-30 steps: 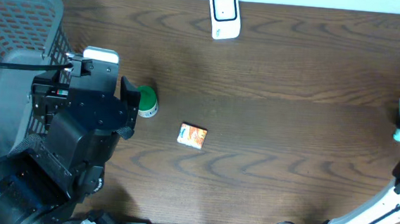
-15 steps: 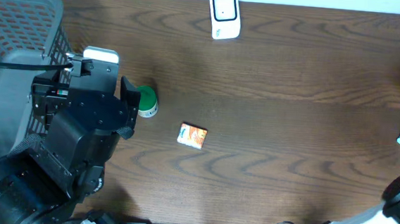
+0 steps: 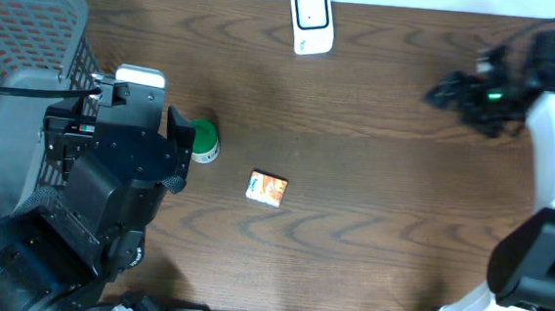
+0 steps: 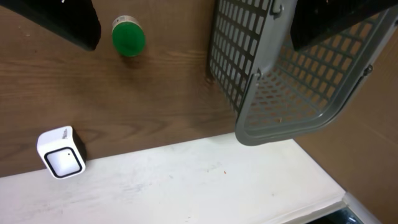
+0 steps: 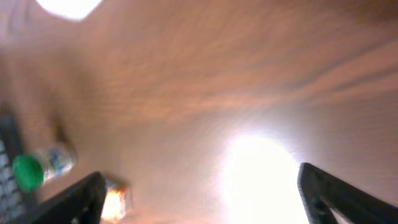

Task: Scan the item barcode

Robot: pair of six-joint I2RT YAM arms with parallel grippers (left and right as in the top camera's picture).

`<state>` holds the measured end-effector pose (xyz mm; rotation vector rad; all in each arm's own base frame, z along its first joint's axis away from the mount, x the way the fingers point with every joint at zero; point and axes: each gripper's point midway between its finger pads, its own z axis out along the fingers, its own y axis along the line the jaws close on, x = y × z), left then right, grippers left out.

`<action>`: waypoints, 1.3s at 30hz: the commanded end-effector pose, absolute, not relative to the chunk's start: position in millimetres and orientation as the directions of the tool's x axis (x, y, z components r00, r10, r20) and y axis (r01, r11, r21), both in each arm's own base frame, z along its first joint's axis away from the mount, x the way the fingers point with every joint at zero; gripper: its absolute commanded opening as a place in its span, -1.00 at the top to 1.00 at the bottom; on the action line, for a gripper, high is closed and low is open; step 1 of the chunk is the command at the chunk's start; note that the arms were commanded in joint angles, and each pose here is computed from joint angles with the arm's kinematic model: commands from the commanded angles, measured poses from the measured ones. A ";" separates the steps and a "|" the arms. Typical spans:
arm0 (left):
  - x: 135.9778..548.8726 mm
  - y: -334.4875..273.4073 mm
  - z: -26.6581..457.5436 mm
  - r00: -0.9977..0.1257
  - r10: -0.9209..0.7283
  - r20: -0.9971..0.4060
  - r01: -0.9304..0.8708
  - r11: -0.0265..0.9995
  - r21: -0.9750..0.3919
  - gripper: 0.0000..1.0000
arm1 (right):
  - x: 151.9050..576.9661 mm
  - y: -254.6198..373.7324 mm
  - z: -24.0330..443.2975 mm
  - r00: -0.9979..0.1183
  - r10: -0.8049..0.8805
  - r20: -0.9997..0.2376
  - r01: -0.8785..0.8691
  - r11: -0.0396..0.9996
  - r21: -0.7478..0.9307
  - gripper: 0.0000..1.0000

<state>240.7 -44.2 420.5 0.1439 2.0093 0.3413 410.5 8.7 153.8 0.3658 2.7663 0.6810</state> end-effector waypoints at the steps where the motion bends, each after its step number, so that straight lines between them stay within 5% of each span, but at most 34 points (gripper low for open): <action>1: 241.1 -40.5 422.9 -0.446 0.254 -0.858 -0.066 0.947 0.314 -0.96 | 398.4 65.6 151.7 -0.948 0.306 -0.087 0.218 0.825 0.522 -0.39; 7: 241.1 -40.5 422.9 -0.446 0.253 -0.858 -0.067 0.947 0.314 -0.96 | 362.9 174.5 141.8 -0.996 0.044 -0.082 -0.002 0.875 0.484 0.92; 8: 241.1 -40.5 422.9 -0.446 0.253 -0.858 -0.067 0.947 0.314 -0.96 | 358.2 186.2 138.4 -0.995 0.002 -0.101 -0.043 0.892 0.450 0.97; 11: 241.1 -40.5 422.9 -0.446 0.253 -0.858 -0.067 0.947 0.314 -0.96 | 345.4 214.1 127.8 -0.986 -0.081 -0.146 -0.128 0.928 0.351 0.95; 16: 241.1 -40.5 422.9 -0.446 0.253 -0.858 -0.067 0.947 0.314 -0.96 | 323.4 275.9 112.8 -0.959 -0.186 -0.214 -0.251 0.907 0.337 0.12; 24: 241.1 -40.5 422.9 -0.446 0.253 -0.858 -0.067 0.947 0.314 -0.96 | 333.3 331.5 73.1 -0.930 -0.218 -0.295 -0.317 0.883 0.347 -0.03; 26: 241.1 -40.5 422.9 -0.446 0.253 -0.858 -0.067 0.947 0.314 -0.96 | 332.5 337.7 54.4 -0.935 -0.230 -0.270 -0.319 0.879 0.356 -0.27; 28: 241.1 -40.5 422.9 -0.446 0.253 -0.858 -0.067 0.947 0.314 -0.96 | 332.1 339.7 39.7 -0.940 -0.236 -0.248 -0.315 0.879 0.357 -0.25; 34: 241.1 -40.5 422.9 -0.446 0.253 -0.858 -0.067 0.947 0.314 -0.96 | 315.1 352.7 17.3 -0.951 -0.268 -0.154 -0.309 0.843 0.441 0.30; 39: 241.1 -40.5 422.9 -0.446 0.253 -0.858 -0.067 0.947 0.314 -0.95 | 297.4 360.8 16.5 -0.949 -0.300 -0.098 -0.308 0.815 0.491 0.46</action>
